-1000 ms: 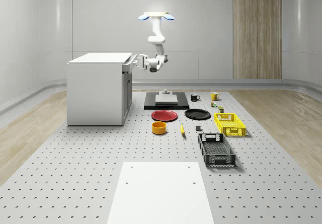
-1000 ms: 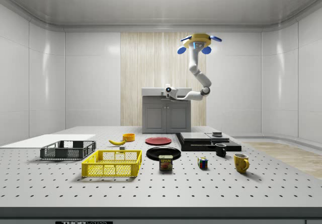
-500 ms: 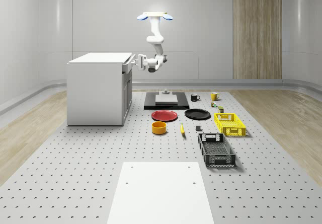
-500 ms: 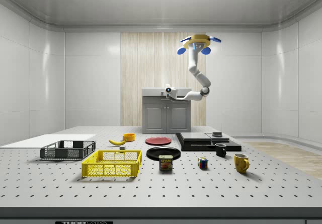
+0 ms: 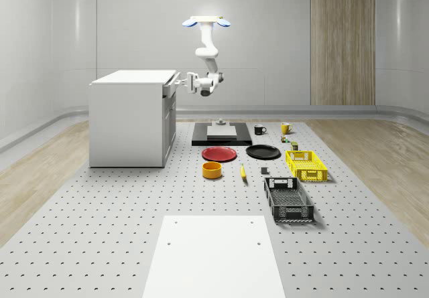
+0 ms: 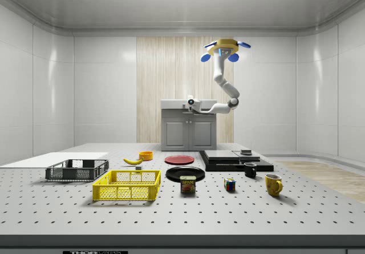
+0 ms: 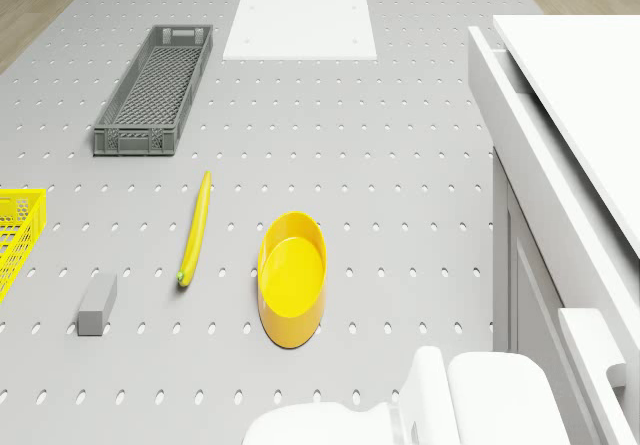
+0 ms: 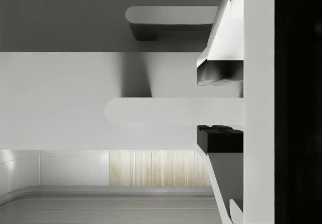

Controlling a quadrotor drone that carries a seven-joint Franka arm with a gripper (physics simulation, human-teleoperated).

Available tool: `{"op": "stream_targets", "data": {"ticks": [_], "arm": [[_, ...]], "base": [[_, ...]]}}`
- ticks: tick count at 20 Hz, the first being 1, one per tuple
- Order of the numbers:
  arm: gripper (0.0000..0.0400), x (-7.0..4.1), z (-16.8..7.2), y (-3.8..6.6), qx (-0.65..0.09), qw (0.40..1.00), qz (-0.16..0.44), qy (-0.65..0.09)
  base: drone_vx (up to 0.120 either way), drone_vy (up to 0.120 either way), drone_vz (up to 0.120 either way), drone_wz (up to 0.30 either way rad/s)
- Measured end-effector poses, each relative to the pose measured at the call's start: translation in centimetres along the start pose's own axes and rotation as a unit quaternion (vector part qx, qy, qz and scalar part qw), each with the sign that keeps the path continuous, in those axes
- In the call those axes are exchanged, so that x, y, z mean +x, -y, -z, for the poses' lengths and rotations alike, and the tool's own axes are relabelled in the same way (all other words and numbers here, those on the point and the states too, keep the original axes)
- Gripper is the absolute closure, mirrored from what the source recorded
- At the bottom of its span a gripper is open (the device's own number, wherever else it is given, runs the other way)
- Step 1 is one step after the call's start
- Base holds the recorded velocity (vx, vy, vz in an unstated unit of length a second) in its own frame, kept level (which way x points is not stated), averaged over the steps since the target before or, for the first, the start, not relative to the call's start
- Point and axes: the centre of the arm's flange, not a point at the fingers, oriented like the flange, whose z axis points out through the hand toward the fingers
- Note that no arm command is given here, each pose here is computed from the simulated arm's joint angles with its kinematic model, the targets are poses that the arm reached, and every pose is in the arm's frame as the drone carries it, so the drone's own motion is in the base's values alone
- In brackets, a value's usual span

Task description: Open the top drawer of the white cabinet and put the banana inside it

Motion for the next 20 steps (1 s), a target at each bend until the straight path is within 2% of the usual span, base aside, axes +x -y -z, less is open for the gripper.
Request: {"op": "stream_targets", "data": {"ticks": [2, 5, 7, 9, 13, 20], "arm": [[0.0291, 0.0, 0.8, 0.0, 0.000, 1.000, 0.000, 0.000], [0.0150, 0.0, 1.6, 0.0, 0.000, 1.000, 0.000, 0.000], [0.0091, 0.0, 1.5, 0.0, 0.000, 1.000, 0.000, 0.000], [0.0055, 0.0, 1.0, 0.0, 0.001, 1.000, 0.000, 0.000], [0.0020, 0.0, -0.4, 0.0, 0.001, 1.000, 0.001, 0.000], [0.0004, 0.0, -1.9, 0.0, 0.001, 1.000, 0.001, 0.000]], "base": [[0.000, 0.000, 0.000, 0.000], [0.000, 0.000, 0.000, 0.000], [0.000, 0.000, 0.000, 0.000], [0.000, 0.000, 0.000, 0.000], [0.000, 0.000, 0.000, 0.000], [0.000, 0.000, 0.000, 0.000]]}}
